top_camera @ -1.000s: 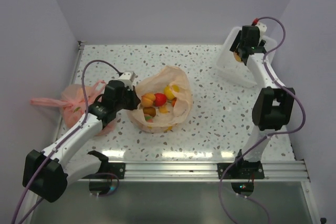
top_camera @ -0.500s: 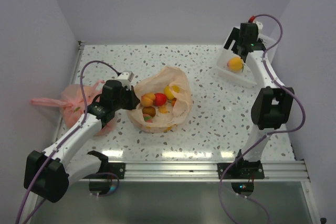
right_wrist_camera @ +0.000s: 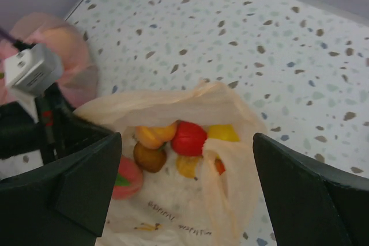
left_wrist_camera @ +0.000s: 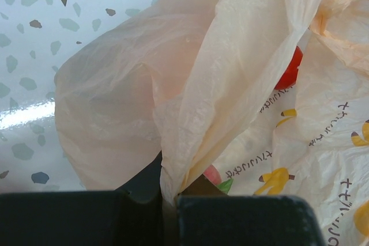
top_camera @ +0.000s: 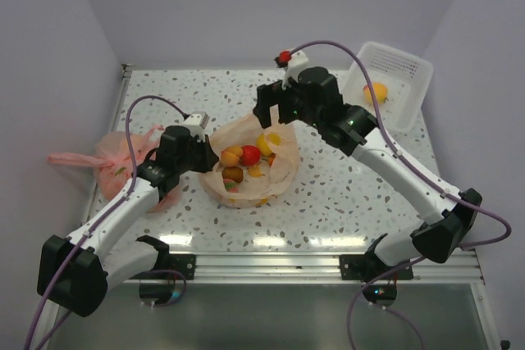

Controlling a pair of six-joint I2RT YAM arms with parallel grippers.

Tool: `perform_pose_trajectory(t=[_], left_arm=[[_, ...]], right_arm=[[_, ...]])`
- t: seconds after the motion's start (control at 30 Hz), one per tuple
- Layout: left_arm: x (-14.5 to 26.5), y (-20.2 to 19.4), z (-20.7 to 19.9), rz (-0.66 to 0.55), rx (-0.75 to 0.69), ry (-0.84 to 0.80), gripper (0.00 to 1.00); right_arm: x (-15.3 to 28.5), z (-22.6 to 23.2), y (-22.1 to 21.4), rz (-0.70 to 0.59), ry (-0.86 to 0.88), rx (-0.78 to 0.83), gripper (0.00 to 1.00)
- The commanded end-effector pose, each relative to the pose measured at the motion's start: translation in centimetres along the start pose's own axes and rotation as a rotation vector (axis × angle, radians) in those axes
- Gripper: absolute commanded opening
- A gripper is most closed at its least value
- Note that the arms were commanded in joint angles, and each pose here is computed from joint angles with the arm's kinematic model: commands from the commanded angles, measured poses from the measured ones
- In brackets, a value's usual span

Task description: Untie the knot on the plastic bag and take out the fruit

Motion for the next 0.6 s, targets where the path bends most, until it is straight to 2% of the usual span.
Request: perform_pose_trajectory(t=[0.0, 0.1, 0.37, 0.47, 0.57], left_arm=[[0.1, 0.6, 0.1, -0.054, -0.023, -0.013, 0.0], [0.3, 0.5, 0.2, -0.056, -0.023, 0.001, 0.0], [1.1, -1.0, 0.8, -0.049, -0.009, 0.06, 0.0], [1.4, -1.4, 1.2, -0.048, -0.002, 0.095, 0.0], [1.4, -1.1, 1.1, -0.063, -0.002, 0.1, 0.0]], right_arm=[[0.3, 4.8, -3.0, 0.095, 0.148, 0.102, 0.99], [-0.2, 7.7, -5.8, 0.156, 0.212, 0.135, 0.98], [-4.7, 10.3, -13.7, 0.299, 0.266, 0.017, 0.95], [-6.4, 10.6, -15.3, 0.308, 0.238, -0.004, 0.94], [-8.0, 11.0, -15.6, 0.266, 0.217, -0.025, 0.94]])
Point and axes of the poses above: each gripper's point midway between its finger pads, its own x axis back along the fingers, its own z axis along the line the jaws close on, y = z × x, the point moved 9 cm from there along x, back along the fingers, and after that the axes turned 5 degrees about x, right-handed, at the moved point
